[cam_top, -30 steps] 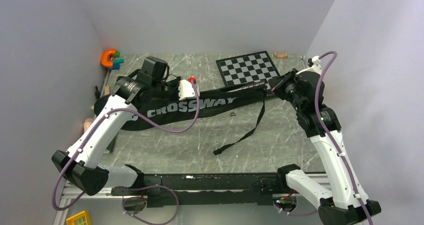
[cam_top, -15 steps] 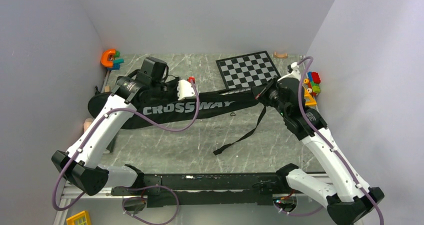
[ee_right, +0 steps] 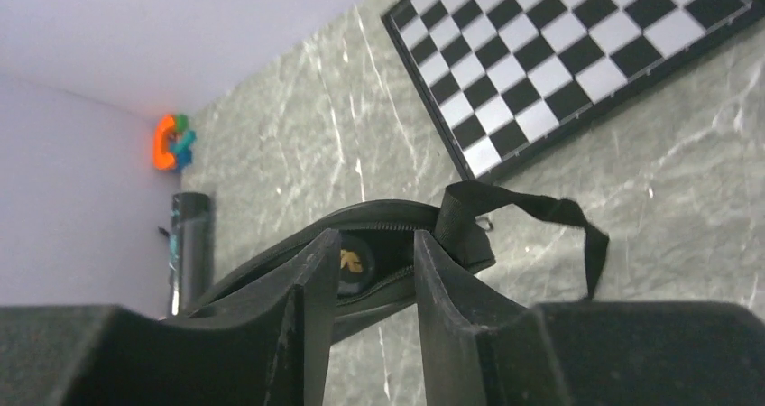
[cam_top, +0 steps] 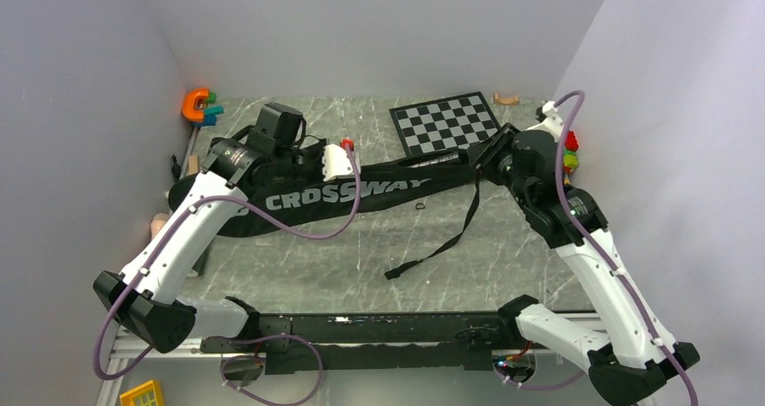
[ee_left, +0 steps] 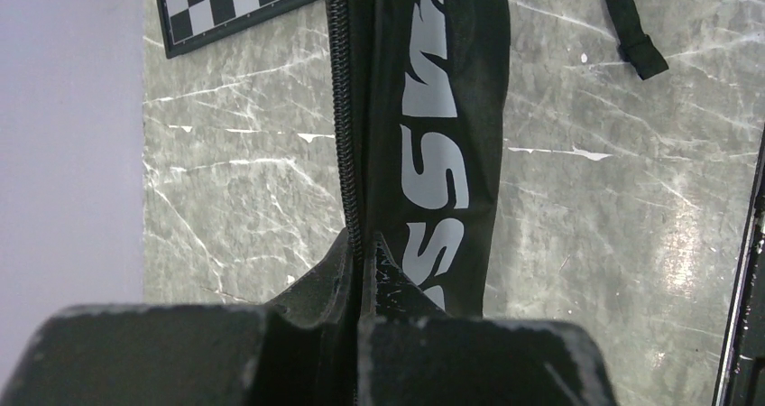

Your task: Pack up the badminton gear

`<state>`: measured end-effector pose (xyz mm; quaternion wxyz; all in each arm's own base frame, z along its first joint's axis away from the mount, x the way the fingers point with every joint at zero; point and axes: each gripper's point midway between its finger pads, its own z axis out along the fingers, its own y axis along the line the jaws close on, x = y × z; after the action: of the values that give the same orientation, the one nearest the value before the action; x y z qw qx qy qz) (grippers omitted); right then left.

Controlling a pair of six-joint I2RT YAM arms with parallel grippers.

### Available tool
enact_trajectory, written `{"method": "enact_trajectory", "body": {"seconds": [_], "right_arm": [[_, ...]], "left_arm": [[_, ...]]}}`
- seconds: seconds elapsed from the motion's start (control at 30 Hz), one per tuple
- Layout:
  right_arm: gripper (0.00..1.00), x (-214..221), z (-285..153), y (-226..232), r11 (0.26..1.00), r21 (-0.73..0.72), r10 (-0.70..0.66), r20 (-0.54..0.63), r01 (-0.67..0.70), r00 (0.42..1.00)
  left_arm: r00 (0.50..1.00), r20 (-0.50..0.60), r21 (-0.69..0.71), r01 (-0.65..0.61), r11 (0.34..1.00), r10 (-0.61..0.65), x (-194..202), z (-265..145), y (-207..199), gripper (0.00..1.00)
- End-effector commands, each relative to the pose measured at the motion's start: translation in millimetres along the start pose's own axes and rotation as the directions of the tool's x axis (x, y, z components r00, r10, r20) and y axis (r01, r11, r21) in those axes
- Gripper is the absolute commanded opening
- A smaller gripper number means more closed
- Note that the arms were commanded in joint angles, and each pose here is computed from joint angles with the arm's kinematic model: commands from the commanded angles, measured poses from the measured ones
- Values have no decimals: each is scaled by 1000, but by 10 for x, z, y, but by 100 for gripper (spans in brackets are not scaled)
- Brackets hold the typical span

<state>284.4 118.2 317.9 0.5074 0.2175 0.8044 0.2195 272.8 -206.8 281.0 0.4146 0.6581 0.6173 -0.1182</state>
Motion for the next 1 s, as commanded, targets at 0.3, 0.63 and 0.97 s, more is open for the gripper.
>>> {"method": "enact_trajectory", "body": {"seconds": [0.3,0.63,0.97], "right_arm": [[15,-216,-77,639,979,-202,-18,17,21,1000],[4,-27,133,519,987,-153,-42,-3,41,999],[6,-238,-94,623,981,-190,-36,36,42,999]], "left_arm": [[991,110,-79,-64,995,73,-331,-145,172,0],[990,119,-63,-64,996,71,-349,-134,145,0],[991,116,-59,-61,996,67,-337,-124,130,0]]}}
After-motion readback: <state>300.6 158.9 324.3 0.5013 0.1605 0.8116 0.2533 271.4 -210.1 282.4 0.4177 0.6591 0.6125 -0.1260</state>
